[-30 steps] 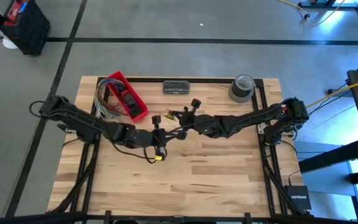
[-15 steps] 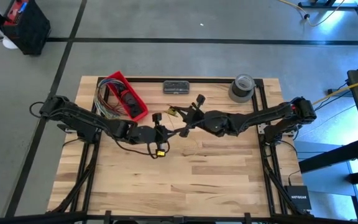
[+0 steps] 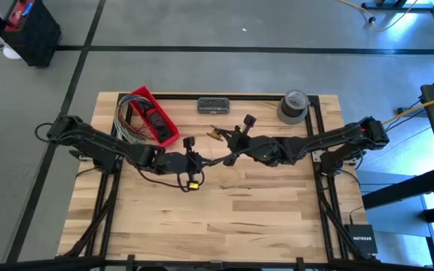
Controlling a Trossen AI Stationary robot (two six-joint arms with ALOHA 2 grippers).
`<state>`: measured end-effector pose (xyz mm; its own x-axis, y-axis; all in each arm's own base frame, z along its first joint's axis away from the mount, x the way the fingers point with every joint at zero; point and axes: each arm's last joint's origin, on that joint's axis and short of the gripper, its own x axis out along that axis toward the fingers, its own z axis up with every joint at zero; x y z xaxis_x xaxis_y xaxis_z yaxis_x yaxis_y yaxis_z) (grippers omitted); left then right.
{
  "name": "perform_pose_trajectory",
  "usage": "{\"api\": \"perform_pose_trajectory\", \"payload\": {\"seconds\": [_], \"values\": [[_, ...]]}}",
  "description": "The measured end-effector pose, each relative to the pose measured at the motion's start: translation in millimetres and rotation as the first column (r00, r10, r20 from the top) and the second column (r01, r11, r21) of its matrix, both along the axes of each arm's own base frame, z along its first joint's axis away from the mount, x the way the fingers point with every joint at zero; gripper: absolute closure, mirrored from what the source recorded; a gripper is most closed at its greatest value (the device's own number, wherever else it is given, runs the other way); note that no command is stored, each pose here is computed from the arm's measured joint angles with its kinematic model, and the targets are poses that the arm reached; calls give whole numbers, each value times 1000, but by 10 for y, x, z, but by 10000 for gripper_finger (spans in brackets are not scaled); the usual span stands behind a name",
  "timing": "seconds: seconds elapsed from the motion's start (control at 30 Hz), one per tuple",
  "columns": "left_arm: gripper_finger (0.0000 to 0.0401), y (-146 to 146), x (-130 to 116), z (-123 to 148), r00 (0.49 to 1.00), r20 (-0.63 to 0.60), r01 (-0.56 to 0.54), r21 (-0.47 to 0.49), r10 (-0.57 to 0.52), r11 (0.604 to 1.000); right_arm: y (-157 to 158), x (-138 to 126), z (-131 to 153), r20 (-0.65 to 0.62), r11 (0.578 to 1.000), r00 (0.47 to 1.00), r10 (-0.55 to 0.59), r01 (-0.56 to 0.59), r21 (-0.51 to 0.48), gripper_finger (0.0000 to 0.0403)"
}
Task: Coil cords
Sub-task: Coil the yellow wire on the spool
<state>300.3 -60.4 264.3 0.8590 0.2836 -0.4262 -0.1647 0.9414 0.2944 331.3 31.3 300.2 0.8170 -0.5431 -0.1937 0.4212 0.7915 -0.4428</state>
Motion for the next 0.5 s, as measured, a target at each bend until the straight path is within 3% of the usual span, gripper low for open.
{"api": "perform_pose_trajectory", "payload": {"seconds": [0.23, 0.37, 0.5], "values": [[396, -121, 51, 175, 982, 185, 36, -43, -27, 998, 49, 166, -184, -48, 990, 989, 139, -140, -16, 397], [396, -153, 33, 148, 988, 151, 47, -17, -44, 999, 57, 201, -223, -65, 987, 987, 149, -152, -45, 397], [396, -130, -17, 44, 999, 26, 38, 9, -39, 999, 66, 159, -164, -46, 995, 996, 79, -81, -65, 397]]}}
